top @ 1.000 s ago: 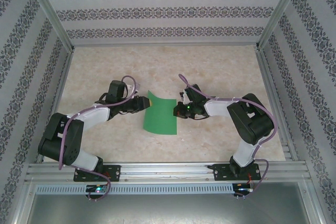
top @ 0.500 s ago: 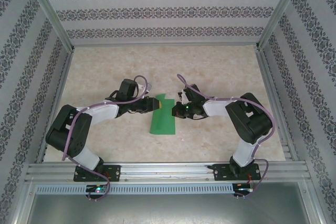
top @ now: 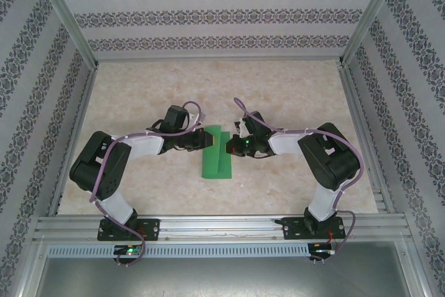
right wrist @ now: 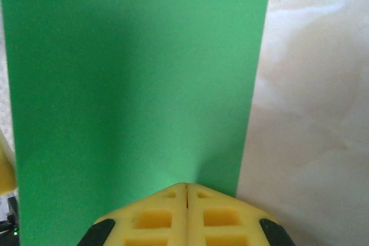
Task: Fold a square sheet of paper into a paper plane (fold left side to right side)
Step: First fold in half a square sheet of paper at the center of the table.
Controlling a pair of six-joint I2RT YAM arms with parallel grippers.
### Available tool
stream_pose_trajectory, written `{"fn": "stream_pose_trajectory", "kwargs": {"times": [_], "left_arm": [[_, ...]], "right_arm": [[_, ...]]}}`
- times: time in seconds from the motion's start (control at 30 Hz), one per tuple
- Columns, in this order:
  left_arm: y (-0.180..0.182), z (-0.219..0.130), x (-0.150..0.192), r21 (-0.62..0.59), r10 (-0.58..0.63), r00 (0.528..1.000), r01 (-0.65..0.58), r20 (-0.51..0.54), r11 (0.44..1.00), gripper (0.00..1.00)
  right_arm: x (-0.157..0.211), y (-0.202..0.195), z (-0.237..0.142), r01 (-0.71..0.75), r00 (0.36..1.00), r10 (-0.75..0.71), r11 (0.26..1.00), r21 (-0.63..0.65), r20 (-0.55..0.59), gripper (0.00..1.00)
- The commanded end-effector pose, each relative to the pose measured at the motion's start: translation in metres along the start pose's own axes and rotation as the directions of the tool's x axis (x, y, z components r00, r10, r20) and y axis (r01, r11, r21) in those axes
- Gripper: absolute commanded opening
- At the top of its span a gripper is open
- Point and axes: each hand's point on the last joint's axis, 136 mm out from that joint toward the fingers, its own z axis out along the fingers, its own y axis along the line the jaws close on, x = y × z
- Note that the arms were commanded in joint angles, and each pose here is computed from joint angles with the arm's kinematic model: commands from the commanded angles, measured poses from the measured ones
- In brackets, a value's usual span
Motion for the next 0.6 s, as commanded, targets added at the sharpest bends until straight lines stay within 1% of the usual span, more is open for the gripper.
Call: {"fn": "stream_pose_trajectory", "kwargs": {"times": [0.0,0.07,0.2,0.3,0.37,0.47,0.57], "left_arm": [[-0.007,0.004,-0.008,0.000,0.037,0.999,-0.037,0.019,0.999,0.09],[-0.007,0.005,-0.008,-0.002,0.038,0.999,-0.038,0.018,0.999,0.06],[-0.006,0.004,-0.007,-0.007,0.039,0.999,-0.039,0.019,0.999,0.04],[-0.007,0.004,-0.007,-0.007,0.041,0.999,-0.041,0.020,0.999,0.03],[-0.008,0.004,-0.008,-0.005,0.043,0.999,-0.043,0.024,0.999,0.02],[-0.007,0.003,-0.007,-0.004,0.043,0.999,-0.042,0.025,0.999,0.02],[-0.006,0.004,-0.006,-0.006,0.041,0.999,-0.041,0.024,0.999,0.02]], "right_arm": [[0.000,0.015,-0.005,0.016,1.000,-0.015,0.998,-0.058,0.014,0.00],[-0.003,0.019,-0.011,0.022,0.999,-0.020,0.997,-0.071,0.030,0.00],[-0.009,0.018,-0.031,0.024,0.997,-0.018,0.997,-0.078,0.079,0.07],[-0.010,0.023,-0.046,0.028,0.995,-0.016,0.993,-0.116,0.103,0.18],[-0.008,0.030,-0.052,0.038,0.995,-0.024,0.989,-0.146,0.100,0.29],[-0.004,0.041,-0.054,0.037,0.996,-0.020,0.979,-0.200,0.086,0.41],[-0.003,0.048,-0.051,0.025,0.997,-0.006,0.970,-0.242,0.079,0.48]]}}
